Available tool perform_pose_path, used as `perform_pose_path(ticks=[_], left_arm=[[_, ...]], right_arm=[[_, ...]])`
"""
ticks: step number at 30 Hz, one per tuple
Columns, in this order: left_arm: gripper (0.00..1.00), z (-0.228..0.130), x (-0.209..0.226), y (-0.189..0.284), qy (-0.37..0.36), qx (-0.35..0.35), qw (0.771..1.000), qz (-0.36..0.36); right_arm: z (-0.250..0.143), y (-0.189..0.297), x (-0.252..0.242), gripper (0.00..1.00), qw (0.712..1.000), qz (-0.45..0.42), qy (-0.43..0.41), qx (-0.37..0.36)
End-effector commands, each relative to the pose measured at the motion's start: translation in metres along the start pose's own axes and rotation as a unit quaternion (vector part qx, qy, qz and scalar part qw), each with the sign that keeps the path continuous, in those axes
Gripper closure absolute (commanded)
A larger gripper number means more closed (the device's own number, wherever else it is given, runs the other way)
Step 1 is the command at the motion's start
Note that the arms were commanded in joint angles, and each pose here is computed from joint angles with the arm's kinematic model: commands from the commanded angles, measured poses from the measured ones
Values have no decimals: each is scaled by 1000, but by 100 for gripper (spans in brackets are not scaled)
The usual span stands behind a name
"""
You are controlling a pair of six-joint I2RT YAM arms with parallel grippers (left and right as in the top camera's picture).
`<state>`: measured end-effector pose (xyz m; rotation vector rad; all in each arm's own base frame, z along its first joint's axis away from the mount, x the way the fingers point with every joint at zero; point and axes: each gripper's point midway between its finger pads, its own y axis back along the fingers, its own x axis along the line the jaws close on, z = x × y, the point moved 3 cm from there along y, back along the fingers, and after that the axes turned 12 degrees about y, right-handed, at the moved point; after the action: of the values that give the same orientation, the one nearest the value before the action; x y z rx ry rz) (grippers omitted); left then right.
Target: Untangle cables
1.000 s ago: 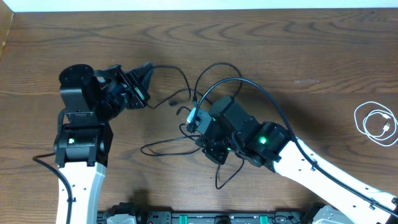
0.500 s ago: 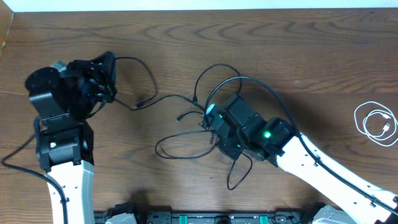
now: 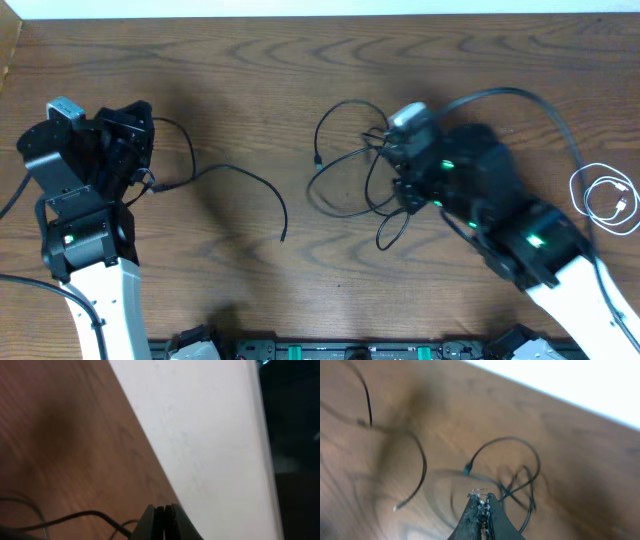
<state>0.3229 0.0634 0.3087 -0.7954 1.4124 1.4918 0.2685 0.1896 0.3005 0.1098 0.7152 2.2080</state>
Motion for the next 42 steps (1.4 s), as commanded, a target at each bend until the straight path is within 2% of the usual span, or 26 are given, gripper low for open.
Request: perform_pose_path(ticks=[1,4,6,11,12,13,14,16,17,18,21,26,32,36,39,42], left_arm=[[92,-1,10,2,-51,0,998,25],[92,-15,24,3,-48,41,997,50],[92,-27,27,3,-70,75,993,53],[92,-56,47,5,-109,137,980,93],[91,-59,50,6,-112,144,978,101],[92,-63,54,6,-116,153,975,109],[91,-66,57,6,-115,159,974,117],[91,-71,64,6,-111,171,970,135],[91,-74,67,5,-109,177,968,141],[91,-77,70,4,-107,185,965,149],[91,-89,77,-1,-108,210,958,166],[92,-125,88,-17,-130,272,934,189],[91,-169,101,-35,-186,341,900,200],[34,-181,112,-41,-208,365,883,210],[5,-183,106,-47,-196,365,889,195],[4,-197,77,-47,-187,404,889,111]], right_arm=[[-2,3,-16,99,1000,-24,-12,4],[-14,-12,-16,99,999,-15,-17,32],[-22,-26,-15,99,998,-10,-26,54],[-63,-71,-8,93,976,-3,-158,148],[-71,-75,-7,78,971,-4,-175,165],[-78,-79,-6,55,964,-9,-195,181],[-84,-82,-6,38,958,-11,-209,194],[-93,-84,-7,29,948,-20,-235,212],[-97,-83,-9,20,943,-30,-248,220],[-101,-82,-12,1,938,-44,-259,227],[-116,-73,-24,1,911,-106,-309,251],[-145,-57,-42,1,877,-198,-322,298],[-159,-58,-42,1,851,-220,-367,306],[-159,-58,-42,1,841,-227,-389,299],[-160,-59,-42,1,841,-227,-389,299],[-161,-63,-42,1,844,-226,-388,293]])
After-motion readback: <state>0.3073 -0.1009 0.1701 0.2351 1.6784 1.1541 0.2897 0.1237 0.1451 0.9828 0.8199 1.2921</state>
